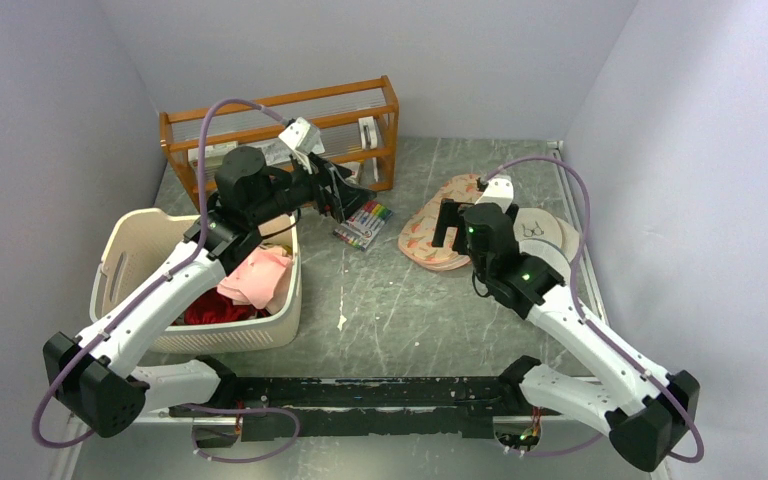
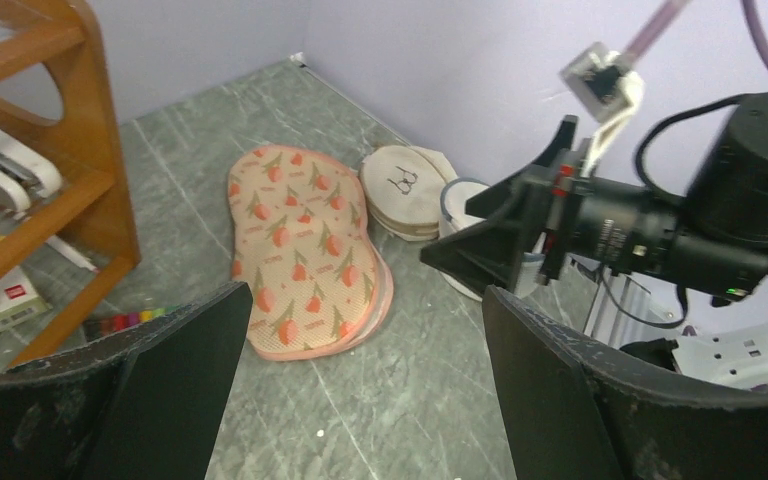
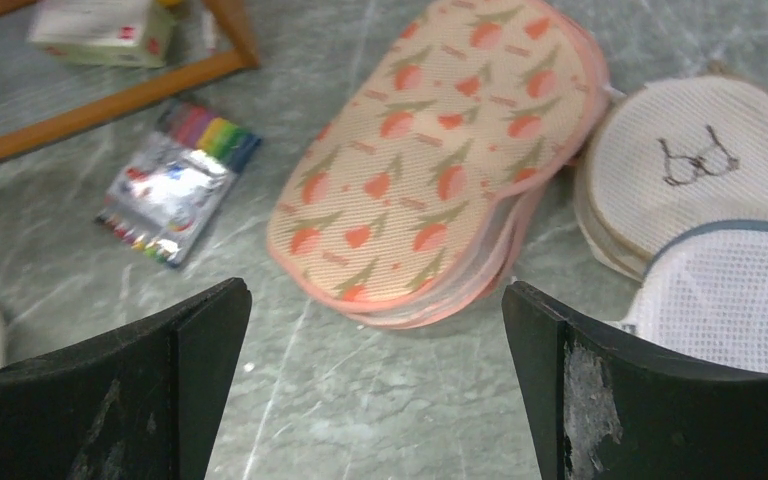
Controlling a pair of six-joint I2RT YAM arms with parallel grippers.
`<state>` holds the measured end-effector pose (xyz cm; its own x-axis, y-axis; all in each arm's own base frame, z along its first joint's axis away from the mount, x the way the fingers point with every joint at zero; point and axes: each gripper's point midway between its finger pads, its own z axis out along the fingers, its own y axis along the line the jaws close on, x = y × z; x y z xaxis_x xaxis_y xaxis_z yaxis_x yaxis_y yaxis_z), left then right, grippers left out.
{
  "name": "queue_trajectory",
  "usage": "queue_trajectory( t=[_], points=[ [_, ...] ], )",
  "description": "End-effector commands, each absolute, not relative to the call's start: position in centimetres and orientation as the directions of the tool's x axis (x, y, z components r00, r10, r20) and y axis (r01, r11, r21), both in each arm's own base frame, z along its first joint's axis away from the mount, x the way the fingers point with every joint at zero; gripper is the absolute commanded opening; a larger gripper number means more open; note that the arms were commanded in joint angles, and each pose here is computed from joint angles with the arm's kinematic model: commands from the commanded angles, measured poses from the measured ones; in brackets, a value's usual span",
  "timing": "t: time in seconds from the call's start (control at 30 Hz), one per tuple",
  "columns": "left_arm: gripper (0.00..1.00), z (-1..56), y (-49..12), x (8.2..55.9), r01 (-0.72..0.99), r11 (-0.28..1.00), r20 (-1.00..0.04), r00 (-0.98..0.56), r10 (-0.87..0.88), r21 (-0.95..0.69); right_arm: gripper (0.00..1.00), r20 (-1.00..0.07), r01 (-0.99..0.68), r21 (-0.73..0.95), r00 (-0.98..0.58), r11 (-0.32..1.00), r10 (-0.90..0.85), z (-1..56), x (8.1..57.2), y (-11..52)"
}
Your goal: Unzip the laundry bag and remove the bra
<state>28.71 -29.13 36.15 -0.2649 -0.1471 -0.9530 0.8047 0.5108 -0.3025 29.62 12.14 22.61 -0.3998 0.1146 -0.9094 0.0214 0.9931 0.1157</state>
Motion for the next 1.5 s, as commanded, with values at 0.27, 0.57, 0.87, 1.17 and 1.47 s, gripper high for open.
queue_trajectory(
  t=[0.27,0.57,0.87,1.17,1.47],
  points=[
    [0.97,37.4,-30.2,28.2,0.83,0.494,-0.965,-0.207,-0.163,-0.261,1.0,-0.8,0.545,0.151,-0.423,0.825,0.426,16.6,32.7,-1.8],
    [0.97,36.8,-30.5,28.8,0.822,0.507,-0.966,-0.217,-0.141,-0.259,0.97,-0.769,0.714,0.132,-0.363,0.687,0.525,11.7,30.2,-4.8],
    [0.97,36.1,-30.8,29.1,0.822,0.506,-0.965,-0.233,-0.124,-0.263,0.68,-0.75,0.633,0.165,-0.418,0.756,0.513,10.1,30.3,-3.5],
    [0.97,36.0,-30.6,29.2,0.821,0.516,-0.969,-0.222,-0.111,-0.247,0.13,-0.736,0.228,0.325,-0.548,0.918,0.397,12.5,30.7,3.2],
    [0.97,36.3,-29.7,29.6,0.803,0.562,-0.98,-0.174,-0.098,-0.199,0.05,-0.622,-0.339,0.601,-0.767,0.723,0.157,13.4,26.8,14.4]
  ],
)
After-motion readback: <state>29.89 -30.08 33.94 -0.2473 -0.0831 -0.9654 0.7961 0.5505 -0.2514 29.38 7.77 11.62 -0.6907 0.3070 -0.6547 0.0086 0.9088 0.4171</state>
